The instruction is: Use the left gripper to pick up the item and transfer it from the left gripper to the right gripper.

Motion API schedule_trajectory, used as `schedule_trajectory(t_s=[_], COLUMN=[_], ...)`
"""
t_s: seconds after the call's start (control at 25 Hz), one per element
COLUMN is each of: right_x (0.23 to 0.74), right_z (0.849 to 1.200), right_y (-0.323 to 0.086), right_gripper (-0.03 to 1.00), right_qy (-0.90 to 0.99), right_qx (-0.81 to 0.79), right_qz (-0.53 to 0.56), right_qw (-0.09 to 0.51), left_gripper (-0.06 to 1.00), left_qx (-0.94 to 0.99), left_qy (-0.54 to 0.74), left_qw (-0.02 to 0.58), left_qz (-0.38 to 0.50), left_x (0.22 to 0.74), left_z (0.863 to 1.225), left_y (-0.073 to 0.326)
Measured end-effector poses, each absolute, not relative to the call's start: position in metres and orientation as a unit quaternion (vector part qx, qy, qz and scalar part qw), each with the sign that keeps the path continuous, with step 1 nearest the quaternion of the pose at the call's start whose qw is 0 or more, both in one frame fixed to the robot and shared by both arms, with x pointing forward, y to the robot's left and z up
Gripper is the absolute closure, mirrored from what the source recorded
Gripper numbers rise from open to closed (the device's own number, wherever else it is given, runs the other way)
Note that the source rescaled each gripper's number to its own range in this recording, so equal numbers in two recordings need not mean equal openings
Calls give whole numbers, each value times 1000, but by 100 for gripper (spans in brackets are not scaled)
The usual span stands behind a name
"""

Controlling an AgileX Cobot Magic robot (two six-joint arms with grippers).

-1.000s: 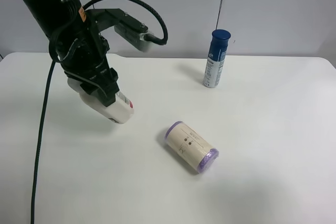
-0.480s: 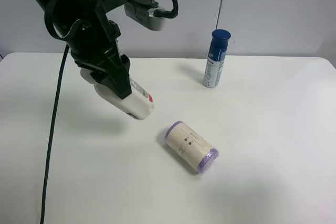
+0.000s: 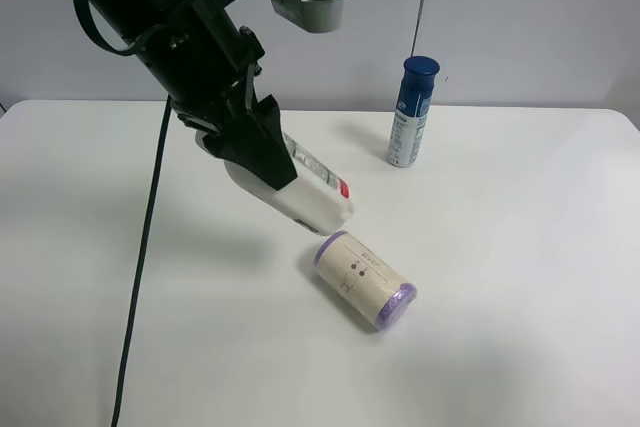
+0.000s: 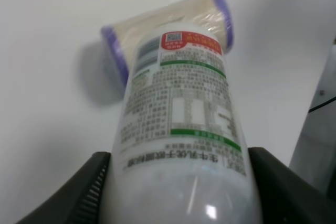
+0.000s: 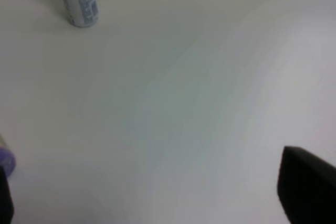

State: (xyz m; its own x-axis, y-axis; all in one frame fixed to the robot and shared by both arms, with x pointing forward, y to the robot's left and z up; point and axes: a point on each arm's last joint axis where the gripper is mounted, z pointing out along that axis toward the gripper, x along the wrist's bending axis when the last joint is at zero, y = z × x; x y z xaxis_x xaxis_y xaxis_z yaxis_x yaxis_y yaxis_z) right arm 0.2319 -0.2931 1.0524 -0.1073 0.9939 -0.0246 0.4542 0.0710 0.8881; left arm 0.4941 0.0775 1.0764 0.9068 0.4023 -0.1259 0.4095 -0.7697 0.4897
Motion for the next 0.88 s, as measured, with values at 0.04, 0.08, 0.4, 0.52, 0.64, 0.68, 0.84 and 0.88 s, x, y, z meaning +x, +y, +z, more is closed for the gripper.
schedule_trajectory(t_s=[0.04,0.08,0.4,0.52,0.64,0.68,0.84,0.88], right_x=[232,232,232,232,232,232,232,232], right_z=[1052,1052,1052,1052,1052,1052,1052,1052], right_y=[-293,-293,-293,-293,-293,-293,-293,-293], right_gripper=[-2,-2,-2,-2,-2,-2,-2,-2], right_qy=[640,640,640,640,640,640,640,640], right_qx=[566,566,566,566,566,566,566,566], right_qz=[380,380,380,380,380,380,380,380], right_qw=[355,355,355,355,355,355,355,355], left_gripper=[94,94,94,94,94,94,94,94], left_qx=[940,940,933,930,926,924,918,917], left_qy=[208,202,168,157,146,142,132,129], left_qw=[270,275,317,332,349,355,373,376], left_qz=[-9,-9,13,19,17,19,21,20], left_x=[494,494,497,498,497,497,497,497], left_z=[1077,1078,1082,1084,1086,1087,1089,1089], left_y=[76,75,69,67,64,63,61,60])
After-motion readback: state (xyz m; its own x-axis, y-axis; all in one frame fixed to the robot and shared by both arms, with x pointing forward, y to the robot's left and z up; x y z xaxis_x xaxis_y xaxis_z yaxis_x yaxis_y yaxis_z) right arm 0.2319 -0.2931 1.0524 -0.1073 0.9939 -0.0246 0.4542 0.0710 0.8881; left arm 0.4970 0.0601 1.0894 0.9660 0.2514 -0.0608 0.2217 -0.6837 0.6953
